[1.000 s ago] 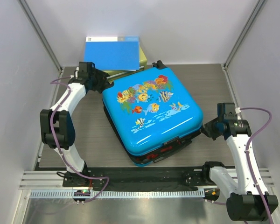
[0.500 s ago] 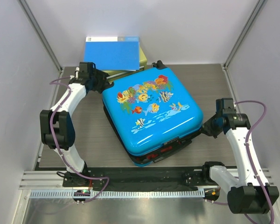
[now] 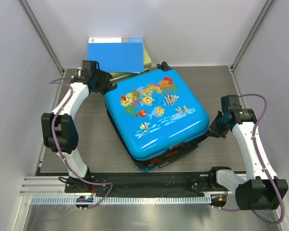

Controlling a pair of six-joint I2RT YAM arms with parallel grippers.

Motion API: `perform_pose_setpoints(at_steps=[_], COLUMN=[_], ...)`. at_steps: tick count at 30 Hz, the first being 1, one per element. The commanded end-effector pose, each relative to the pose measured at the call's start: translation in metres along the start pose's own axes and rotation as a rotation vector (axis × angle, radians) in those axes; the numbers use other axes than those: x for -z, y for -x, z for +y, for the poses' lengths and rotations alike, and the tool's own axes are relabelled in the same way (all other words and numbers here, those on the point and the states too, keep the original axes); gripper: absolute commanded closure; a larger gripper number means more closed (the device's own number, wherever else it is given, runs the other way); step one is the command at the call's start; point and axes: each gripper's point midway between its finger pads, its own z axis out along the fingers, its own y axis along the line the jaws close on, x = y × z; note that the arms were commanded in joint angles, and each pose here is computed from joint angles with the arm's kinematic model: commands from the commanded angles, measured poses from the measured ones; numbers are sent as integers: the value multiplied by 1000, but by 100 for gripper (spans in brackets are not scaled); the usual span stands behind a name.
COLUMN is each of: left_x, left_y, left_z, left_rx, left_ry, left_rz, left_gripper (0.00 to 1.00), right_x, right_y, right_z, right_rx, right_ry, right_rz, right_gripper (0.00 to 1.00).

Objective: Pack the luggage
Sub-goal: Zip the luggage at the center of the board.

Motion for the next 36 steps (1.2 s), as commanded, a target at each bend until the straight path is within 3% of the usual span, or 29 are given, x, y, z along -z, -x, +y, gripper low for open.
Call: perform_pose_setpoints(at_steps=[1,5,8,10,13,26,36], left_x=[13,9,8,6,3,4,3], left_y=[65,66,69,70,66,73,73], left_z=[-52,-58,-61,-63,-66,-64,-64], left_rx=[113,63,28,14,2,1,11], left_ry=[-128,-121,-111,-117,-123,-129,-126], left_rz=[-241,-242,-242,-233,-196,-177,-174], left_gripper=[100,100,100,100,100,100,100], right_x=[5,5,5,9,14,-16,-35], right_y=[-29,-35,-21,-9,-2,16,15], right_z=[-15,16,16,19,24,38,60], right_rx=[105,179,252,275,277,358,392], right_ry=[-18,127,91,80,89,143,247], right_rz=[110,172,146,107,86,20,57], right_gripper=[99,93,62,50,43,44,58])
